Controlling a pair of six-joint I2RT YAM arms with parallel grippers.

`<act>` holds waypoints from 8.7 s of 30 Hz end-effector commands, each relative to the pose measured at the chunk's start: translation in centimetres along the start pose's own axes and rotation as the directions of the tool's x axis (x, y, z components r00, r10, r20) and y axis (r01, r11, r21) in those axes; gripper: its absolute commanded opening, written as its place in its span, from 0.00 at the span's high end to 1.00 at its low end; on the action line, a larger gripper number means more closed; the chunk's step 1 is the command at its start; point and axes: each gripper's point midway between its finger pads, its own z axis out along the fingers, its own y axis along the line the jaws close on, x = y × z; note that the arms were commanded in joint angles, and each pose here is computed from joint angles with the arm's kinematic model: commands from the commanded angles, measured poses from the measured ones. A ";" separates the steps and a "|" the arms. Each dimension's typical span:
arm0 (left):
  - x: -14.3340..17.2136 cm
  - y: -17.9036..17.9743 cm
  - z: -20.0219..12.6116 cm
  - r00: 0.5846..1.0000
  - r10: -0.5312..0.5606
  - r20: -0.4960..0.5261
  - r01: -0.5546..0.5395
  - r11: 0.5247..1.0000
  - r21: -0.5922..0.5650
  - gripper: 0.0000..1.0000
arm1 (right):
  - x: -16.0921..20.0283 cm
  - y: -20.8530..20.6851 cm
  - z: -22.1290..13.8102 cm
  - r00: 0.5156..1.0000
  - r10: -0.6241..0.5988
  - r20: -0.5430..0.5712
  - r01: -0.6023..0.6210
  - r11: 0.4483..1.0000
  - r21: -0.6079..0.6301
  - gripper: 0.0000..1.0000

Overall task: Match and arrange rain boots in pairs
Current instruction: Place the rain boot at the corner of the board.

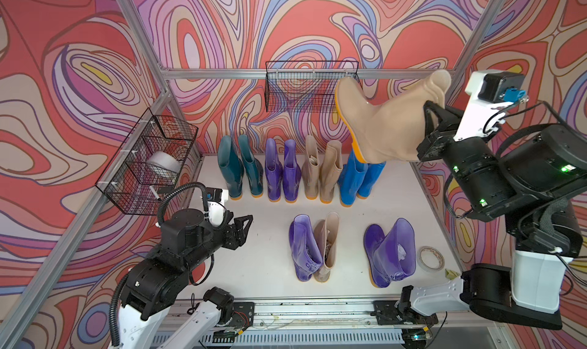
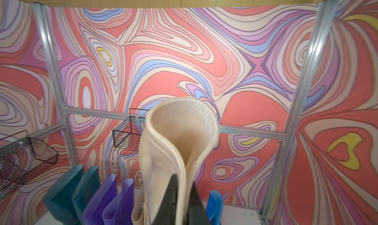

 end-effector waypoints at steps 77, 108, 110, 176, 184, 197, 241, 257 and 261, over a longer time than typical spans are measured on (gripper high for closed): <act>1.0 -3.2 5.7 0.996 -0.060 -0.071 0.073 0.978 0.197 0.35 | 7.6 -9.5 -3.4 0.924 -0.073 -0.376 0.306 0.732 0.609 1.00; 2.2 -2.4 5.0 0.995 -0.056 -0.085 0.069 0.983 0.168 0.35 | 12.6 -11.4 4.6 0.735 -0.128 -0.666 0.635 0.476 0.609 1.00; 2.3 -2.3 5.0 0.995 -0.055 -0.086 0.068 0.985 0.161 0.35 | 12.5 -11.6 4.3 0.747 -0.113 -0.655 0.613 0.499 0.613 1.00; 1.3 -1.9 5.1 0.993 -0.077 -0.087 0.087 0.990 0.114 0.36 | 19.9 -14.0 12.7 0.830 0.002 -0.558 0.259 0.884 0.388 1.00; 1.7 -1.7 5.7 0.991 -0.087 -0.099 0.098 0.989 0.108 0.36 | 23.8 -15.0 13.0 0.787 0.051 -0.615 0.245 0.889 0.386 1.00; 1.9 -1.5 6.4 0.991 -0.074 -0.113 0.085 0.992 0.098 0.36 | 26.8 -16.3 14.1 0.751 0.074 -0.656 0.269 0.873 0.406 1.00; 4.3 -1.0 9.1 0.981 -0.104 -0.164 0.121 0.988 0.100 0.36 | 39.6 -16.4 21.2 0.765 0.137 -0.630 0.145 0.916 0.375 1.00; 4.6 -0.9 9.5 0.981 -0.093 -0.170 0.110 0.989 0.097 0.36 | 42.4 -15.7 23.9 0.771 0.213 -0.600 0.059 0.914 0.401 1.00; 4.8 -0.8 9.6 0.981 -0.091 -0.173 0.109 0.989 0.099 0.36 | 43.3 -14.7 25.0 0.760 0.253 -0.599 -0.005 0.923 0.384 1.00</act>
